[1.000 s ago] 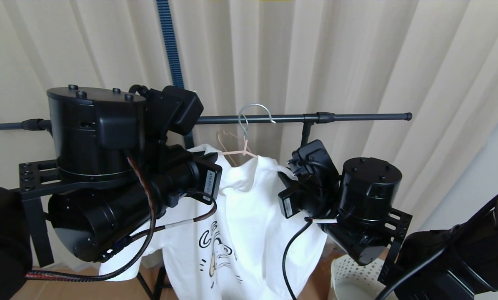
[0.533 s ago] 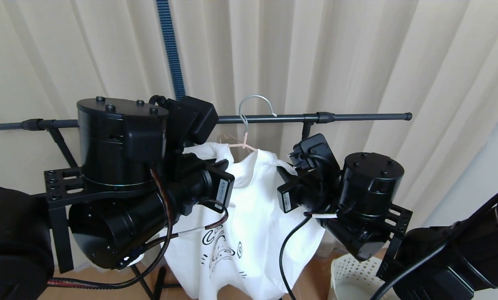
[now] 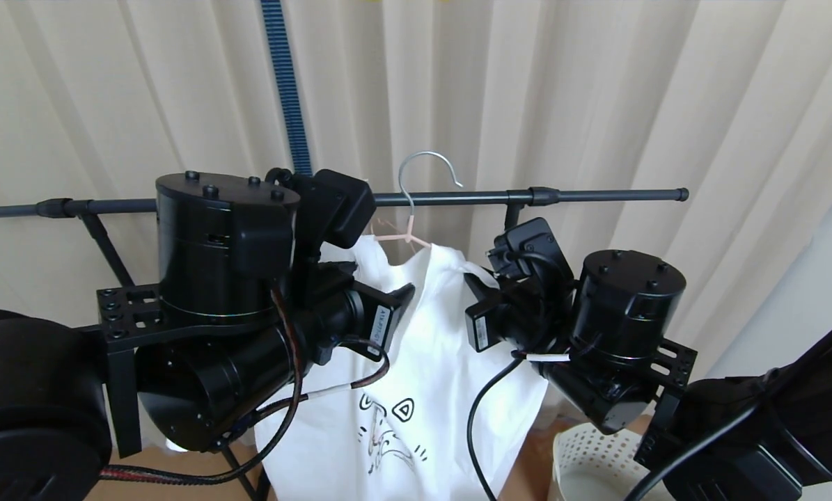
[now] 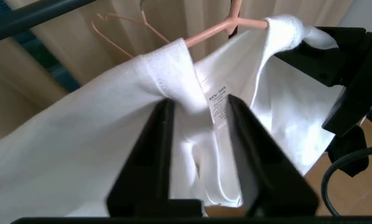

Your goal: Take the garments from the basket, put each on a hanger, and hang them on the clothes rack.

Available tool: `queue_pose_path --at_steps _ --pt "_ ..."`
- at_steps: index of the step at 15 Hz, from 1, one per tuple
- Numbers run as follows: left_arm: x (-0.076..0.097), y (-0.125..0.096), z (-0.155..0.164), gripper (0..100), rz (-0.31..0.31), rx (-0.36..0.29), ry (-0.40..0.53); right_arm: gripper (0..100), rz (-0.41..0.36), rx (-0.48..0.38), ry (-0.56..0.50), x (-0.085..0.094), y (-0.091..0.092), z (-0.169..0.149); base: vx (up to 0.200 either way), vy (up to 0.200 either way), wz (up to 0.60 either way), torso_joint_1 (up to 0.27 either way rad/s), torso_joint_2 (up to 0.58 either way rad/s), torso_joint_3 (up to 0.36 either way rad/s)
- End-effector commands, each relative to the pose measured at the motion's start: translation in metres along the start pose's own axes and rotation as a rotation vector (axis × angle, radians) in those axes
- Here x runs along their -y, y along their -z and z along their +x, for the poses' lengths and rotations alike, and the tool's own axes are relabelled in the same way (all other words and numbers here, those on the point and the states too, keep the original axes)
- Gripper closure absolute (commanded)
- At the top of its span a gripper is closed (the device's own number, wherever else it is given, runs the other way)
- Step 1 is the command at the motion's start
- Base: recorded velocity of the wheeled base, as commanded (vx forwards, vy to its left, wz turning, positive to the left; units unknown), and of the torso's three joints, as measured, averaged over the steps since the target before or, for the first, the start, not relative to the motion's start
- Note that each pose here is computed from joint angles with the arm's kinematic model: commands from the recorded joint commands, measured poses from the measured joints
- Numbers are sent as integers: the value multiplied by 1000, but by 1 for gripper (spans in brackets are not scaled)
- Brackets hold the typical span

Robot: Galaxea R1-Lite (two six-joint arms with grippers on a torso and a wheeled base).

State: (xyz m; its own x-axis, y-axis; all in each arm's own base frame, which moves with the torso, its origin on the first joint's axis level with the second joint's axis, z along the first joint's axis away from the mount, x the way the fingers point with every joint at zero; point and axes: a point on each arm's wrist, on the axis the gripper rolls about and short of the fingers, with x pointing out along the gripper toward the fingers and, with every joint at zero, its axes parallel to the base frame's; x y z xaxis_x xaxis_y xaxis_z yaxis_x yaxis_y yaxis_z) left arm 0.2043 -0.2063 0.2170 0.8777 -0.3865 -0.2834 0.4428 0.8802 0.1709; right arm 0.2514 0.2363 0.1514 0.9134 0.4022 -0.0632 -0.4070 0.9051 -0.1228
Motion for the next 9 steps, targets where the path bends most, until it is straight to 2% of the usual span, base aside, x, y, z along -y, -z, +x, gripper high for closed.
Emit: queue_pose_path --at_steps 1,9 --pt "1 0 -2 0 3 2 4 100 1 4 0 0 -1 -1 0 0 0 0 0 0" --pt "-15 -4 -39 0 -12 60 1 100 3 5 6 8 -1 3 0 0 0 0 0 0"
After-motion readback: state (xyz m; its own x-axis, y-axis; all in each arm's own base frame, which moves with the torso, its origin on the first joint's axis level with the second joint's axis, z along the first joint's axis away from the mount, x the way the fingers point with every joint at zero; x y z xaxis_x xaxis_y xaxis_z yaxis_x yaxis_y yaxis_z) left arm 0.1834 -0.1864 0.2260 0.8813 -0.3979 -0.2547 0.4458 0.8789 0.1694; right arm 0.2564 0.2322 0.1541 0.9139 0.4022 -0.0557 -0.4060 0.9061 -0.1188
